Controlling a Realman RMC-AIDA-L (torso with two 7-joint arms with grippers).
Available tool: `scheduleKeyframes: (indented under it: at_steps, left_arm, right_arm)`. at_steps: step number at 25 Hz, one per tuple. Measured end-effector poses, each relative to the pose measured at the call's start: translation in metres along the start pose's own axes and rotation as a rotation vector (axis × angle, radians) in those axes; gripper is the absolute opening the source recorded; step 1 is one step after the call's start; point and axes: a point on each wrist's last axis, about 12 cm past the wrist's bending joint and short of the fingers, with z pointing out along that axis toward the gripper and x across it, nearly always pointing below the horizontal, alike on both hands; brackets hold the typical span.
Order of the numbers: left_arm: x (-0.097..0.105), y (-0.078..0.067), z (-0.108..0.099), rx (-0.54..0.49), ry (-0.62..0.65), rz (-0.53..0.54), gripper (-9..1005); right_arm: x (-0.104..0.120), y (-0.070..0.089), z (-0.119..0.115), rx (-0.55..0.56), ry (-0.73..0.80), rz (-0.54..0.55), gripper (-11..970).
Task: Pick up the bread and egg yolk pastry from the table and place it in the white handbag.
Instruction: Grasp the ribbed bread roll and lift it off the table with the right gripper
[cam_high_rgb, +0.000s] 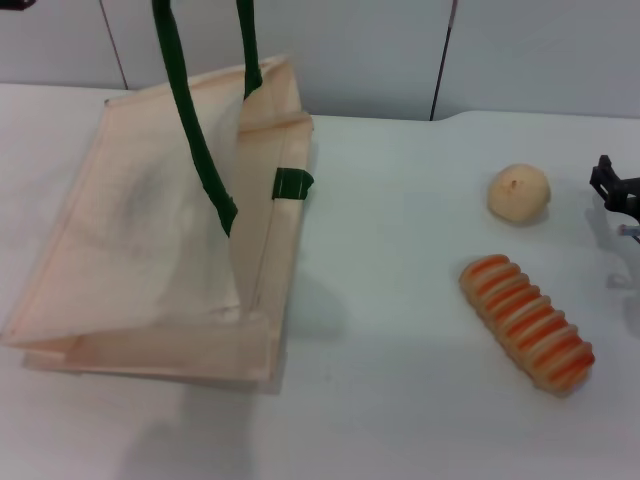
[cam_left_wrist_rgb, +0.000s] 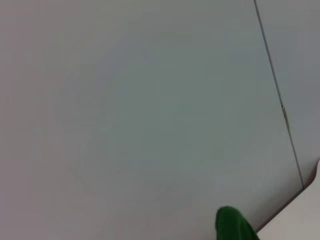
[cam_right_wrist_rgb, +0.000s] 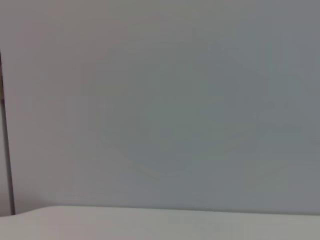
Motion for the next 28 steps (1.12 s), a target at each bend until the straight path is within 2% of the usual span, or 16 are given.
scheduleKeyframes:
  at_steps: [13,16,22,28]
  left_arm:
    - [-0.006,-0.005,-0.001,0.022,-0.023,0.017,128]
    - [-0.006,-0.005,-0.001,0.022,-0.024,0.018,128]
    - [-0.005,-0.007,0.000,0.031,-0.018,0.029,129]
    - [-0.011,-0.020,0.000,0.123,-0.051,0.069,128]
  right_arm:
    - [0.001,0.004,-0.001,-0.019,0.016,-0.013,822]
    - [0.000,0.012,-0.003,-0.042,0.013,-0.033,823]
    - [-0.008,0.039,-0.013,-0.107,-0.016,-0.059,824]
    - [-0.011,0.038,-0.012,-0.095,-0.018,-0.065,825]
